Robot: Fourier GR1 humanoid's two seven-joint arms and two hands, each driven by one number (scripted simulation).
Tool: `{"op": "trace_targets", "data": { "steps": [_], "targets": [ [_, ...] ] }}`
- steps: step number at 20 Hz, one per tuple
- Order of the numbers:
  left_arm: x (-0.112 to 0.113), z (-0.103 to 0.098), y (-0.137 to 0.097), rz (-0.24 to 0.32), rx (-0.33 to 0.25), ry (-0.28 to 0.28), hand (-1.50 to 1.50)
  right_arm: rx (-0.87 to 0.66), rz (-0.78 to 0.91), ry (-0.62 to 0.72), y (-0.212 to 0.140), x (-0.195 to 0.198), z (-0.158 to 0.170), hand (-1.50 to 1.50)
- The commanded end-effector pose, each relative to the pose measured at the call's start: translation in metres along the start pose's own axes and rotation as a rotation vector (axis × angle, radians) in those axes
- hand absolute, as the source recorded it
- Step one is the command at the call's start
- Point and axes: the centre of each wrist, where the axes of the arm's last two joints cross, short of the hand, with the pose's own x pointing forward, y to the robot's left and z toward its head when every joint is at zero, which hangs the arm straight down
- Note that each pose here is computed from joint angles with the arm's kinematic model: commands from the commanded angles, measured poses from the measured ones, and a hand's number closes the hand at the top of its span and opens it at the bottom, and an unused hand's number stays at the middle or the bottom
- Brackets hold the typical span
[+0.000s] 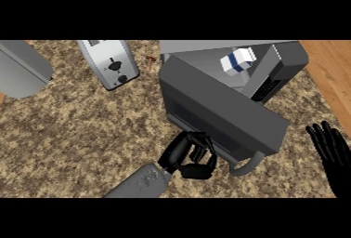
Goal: Pick up the milk, place it into the microwave and close the microwave
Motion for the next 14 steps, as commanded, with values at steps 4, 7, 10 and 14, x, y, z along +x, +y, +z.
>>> {"op": "trace_targets", "data": {
  "steps": [4,7,10,14],
  "targets": [
    [0.021,-0.022,-0.004,0.066,0.054,-0.054,1.5,0.125,-0.08,-0.042,0.007,0.02,-0.02,-1.5],
    [0.027,-0.026,-0.005,0.082,0.12,-0.08,1.5,0.144,-0.067,-0.059,0.004,0.03,-0.025,-1.5],
    [0.032,-0.036,0.004,0.086,0.213,-0.084,1.5,0.185,-0.038,-0.066,-0.004,0.043,-0.037,-1.5],
    [0.048,-0.054,0.015,0.116,0.345,-0.075,1.5,0.195,0.001,-0.071,-0.015,0.055,-0.045,-1.5]
  ]
}}
